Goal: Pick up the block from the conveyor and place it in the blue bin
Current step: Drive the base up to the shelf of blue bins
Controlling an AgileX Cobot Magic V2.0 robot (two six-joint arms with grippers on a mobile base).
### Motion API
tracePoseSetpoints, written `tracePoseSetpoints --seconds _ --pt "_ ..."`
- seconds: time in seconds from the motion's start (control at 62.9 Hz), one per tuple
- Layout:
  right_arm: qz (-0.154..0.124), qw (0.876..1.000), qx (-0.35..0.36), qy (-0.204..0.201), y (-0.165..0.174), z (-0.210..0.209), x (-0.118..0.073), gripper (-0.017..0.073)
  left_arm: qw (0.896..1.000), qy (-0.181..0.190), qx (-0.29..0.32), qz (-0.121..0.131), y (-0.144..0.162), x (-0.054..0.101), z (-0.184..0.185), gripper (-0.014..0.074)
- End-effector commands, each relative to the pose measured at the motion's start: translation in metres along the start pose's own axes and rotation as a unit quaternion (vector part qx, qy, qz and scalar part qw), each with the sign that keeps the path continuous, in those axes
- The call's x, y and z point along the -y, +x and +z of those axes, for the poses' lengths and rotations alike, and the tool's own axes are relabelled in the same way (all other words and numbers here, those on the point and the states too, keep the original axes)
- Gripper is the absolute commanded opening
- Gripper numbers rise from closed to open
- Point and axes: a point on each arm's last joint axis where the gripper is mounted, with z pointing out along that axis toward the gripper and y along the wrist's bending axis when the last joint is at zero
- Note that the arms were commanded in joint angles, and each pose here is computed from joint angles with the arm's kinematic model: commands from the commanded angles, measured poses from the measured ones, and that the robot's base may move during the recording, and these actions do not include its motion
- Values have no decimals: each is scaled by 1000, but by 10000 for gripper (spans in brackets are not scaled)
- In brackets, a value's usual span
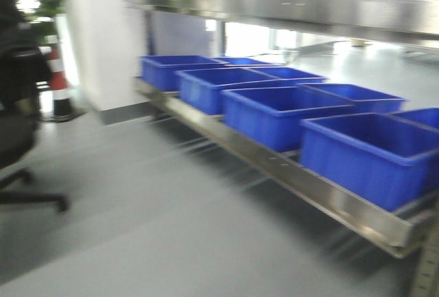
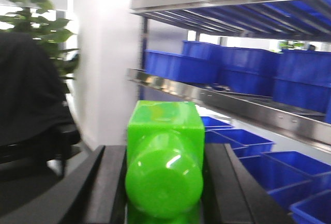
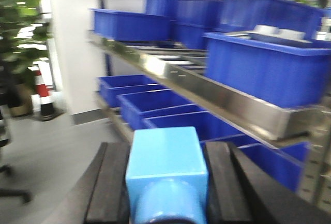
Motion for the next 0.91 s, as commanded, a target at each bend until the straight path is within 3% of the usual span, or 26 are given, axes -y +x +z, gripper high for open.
tracePoseSetpoints --seconds 0.0,0.891 --pt "-7 1000 12 3 -2 0 1 -162 1000 0 10 -3 -2 0 -1 -111" --pt "-7 1000 12 3 -2 0 1 -162 1000 0 10 -3 -2 0 -1 -111"
